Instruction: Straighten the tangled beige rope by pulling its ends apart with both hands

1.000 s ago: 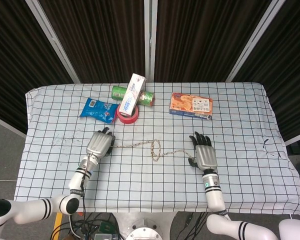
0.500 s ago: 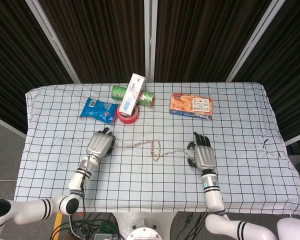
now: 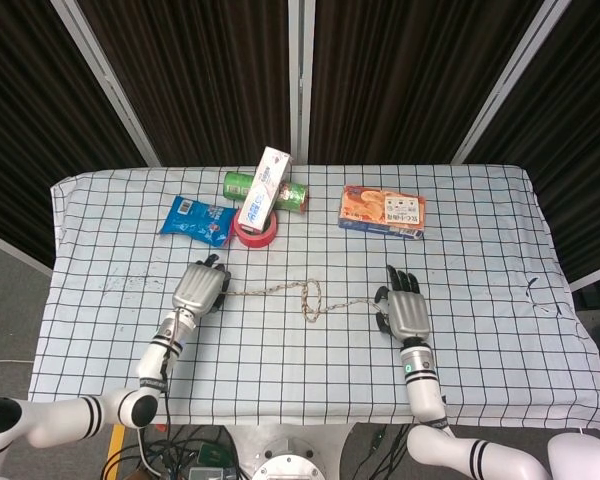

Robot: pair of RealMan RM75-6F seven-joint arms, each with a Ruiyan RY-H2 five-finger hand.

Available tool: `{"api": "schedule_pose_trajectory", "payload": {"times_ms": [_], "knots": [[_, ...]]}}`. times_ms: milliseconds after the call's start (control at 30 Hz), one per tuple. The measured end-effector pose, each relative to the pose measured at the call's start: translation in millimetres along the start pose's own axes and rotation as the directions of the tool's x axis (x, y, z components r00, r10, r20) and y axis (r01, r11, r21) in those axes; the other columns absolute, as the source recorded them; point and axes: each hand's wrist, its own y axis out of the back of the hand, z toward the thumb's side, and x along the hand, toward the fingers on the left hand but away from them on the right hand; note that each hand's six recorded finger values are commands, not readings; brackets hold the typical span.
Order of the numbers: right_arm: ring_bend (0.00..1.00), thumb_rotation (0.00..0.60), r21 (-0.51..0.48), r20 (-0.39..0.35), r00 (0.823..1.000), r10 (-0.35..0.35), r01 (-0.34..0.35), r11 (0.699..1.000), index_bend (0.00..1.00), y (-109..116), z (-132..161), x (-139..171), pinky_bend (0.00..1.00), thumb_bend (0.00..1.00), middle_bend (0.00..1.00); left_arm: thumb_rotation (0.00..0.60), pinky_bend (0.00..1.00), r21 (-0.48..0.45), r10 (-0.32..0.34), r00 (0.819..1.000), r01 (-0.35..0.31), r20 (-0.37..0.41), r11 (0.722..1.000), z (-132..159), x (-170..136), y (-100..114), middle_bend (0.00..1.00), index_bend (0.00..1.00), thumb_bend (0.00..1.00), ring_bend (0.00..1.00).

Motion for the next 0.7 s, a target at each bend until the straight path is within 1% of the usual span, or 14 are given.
{"api": "schedule_pose_trajectory", "payload": {"times_ms": [233, 400, 533, 700], "knots": [[0.00, 0.600, -0.006, -0.004, 1.000, 0.005, -0.005, 1.000, 0.50, -0.8, 2.5, -1.5, 0.00, 0.27, 0.00, 0.600, 0.41, -0.001, 0.003, 1.000, -0.003, -0.001, 1.000, -0.6, -0.2, 0.8, 0.38, 0.58, 0.43, 0.17], [0.00, 0.600, -0.002, -0.003, 1.000, 0.008, -0.008, 1.000, 0.50, -2.1, 2.8, -1.9, 0.00, 0.28, 0.00, 0.600, 0.41, 0.000, 0.002, 1.000, -0.002, -0.003, 1.000, -1.4, -0.9, 0.2, 0.38, 0.58, 0.43, 0.17], [0.00, 0.600, 0.000, 0.000, 1.000, 0.010, -0.010, 1.000, 0.51, -2.5, 2.8, -2.6, 0.00, 0.30, 0.00, 0.600, 0.41, 0.000, 0.001, 1.000, -0.001, -0.003, 1.000, -1.5, -1.1, -0.2, 0.38, 0.58, 0.43, 0.17], [0.00, 0.600, -0.001, 0.009, 1.000, 0.006, -0.006, 1.000, 0.54, -1.1, 0.8, -2.9, 0.00, 0.35, 0.00, 0.600, 0.41, -0.001, 0.001, 1.000, -0.001, -0.001, 1.000, -0.7, -1.1, -0.6, 0.38, 0.58, 0.43, 0.17]]}}
